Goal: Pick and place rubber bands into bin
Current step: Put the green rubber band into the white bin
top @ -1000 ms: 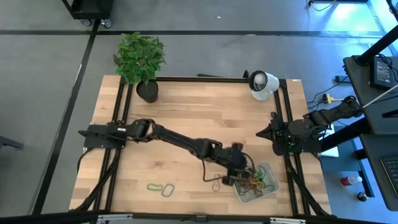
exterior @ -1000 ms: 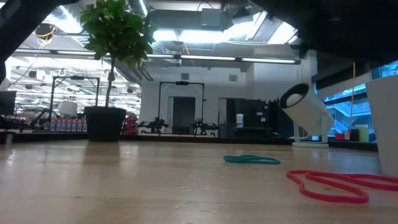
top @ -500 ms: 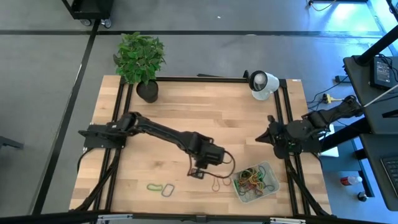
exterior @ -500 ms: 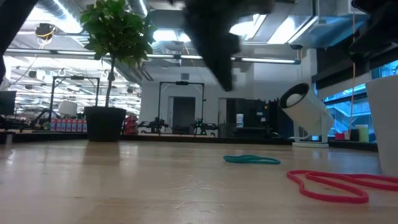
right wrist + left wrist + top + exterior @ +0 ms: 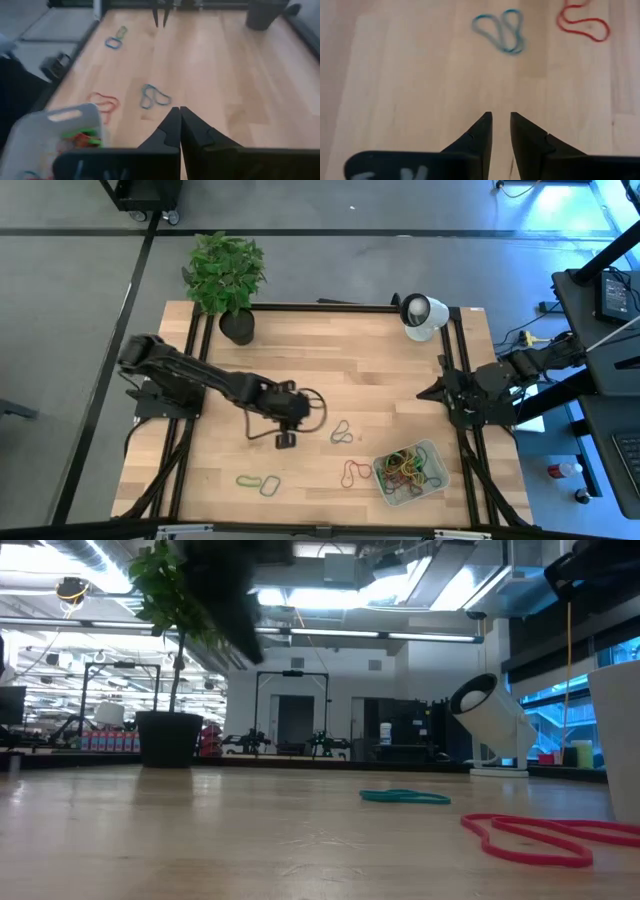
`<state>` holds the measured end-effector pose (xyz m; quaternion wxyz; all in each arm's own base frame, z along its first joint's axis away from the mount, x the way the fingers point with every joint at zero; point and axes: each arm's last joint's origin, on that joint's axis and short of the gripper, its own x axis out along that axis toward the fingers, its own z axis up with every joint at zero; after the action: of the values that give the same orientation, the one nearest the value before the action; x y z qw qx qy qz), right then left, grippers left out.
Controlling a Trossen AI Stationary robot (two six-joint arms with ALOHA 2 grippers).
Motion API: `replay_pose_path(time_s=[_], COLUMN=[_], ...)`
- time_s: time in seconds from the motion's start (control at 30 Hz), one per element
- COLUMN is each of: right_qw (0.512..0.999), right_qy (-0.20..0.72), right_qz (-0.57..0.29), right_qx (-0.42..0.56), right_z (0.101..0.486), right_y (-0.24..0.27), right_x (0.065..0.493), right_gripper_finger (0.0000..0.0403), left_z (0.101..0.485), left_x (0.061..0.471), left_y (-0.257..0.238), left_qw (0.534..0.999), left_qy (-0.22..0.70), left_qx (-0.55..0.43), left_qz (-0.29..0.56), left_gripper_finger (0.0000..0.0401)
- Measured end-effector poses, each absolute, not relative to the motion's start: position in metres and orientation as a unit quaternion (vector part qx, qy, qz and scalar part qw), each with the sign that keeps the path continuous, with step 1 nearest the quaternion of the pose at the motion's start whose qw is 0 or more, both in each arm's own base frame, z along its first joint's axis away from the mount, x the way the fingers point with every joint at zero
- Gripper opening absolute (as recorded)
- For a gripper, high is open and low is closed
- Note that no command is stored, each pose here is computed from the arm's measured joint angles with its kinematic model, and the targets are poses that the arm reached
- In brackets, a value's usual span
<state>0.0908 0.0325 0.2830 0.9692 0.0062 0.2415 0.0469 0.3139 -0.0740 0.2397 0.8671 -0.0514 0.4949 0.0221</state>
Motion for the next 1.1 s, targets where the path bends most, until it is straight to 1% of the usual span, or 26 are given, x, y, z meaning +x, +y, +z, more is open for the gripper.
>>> replay_pose_path(time_s=[0.2,0.4,0.63,0.73,0.93,1.1], right_qw=[0.969,0.969,0.969,0.969,0.968,0.968], right_qy=[0.245,0.247,0.247,0.247,0.248,0.248], right_qz=[0.032,0.029,0.028,0.028,0.027,0.027], right_qx=[-0.006,-0.005,-0.003,-0.001,-0.001,-0.001], right_z=[0.282,0.281,0.281,0.281,0.281,0.281], right_y=[0.031,0.031,0.031,0.031,0.031,0.031], right_x=[0.090,0.091,0.091,0.091,0.091,0.091], right_gripper_finger=[0.0001,0.0001,0.0000,0.0000,0.0000,0.0000], left_z=[0.227,0.207,0.192,0.190,0.189,0.183], left_x=[0.269,0.243,0.230,0.225,0.212,0.203], left_y=[-0.064,-0.066,-0.089,-0.105,-0.139,-0.162], left_qw=[0.864,0.848,0.817,0.814,0.813,0.813], left_qy=[0.487,0.500,0.544,0.547,0.547,0.552], left_qx=[-0.096,-0.132,-0.176,-0.181,-0.191,-0.179], left_qz=[0.087,0.116,0.080,0.068,0.059,0.054], left_gripper_finger=[0.0087,0.0123,0.0163,0.0167,0.0160,0.0161])
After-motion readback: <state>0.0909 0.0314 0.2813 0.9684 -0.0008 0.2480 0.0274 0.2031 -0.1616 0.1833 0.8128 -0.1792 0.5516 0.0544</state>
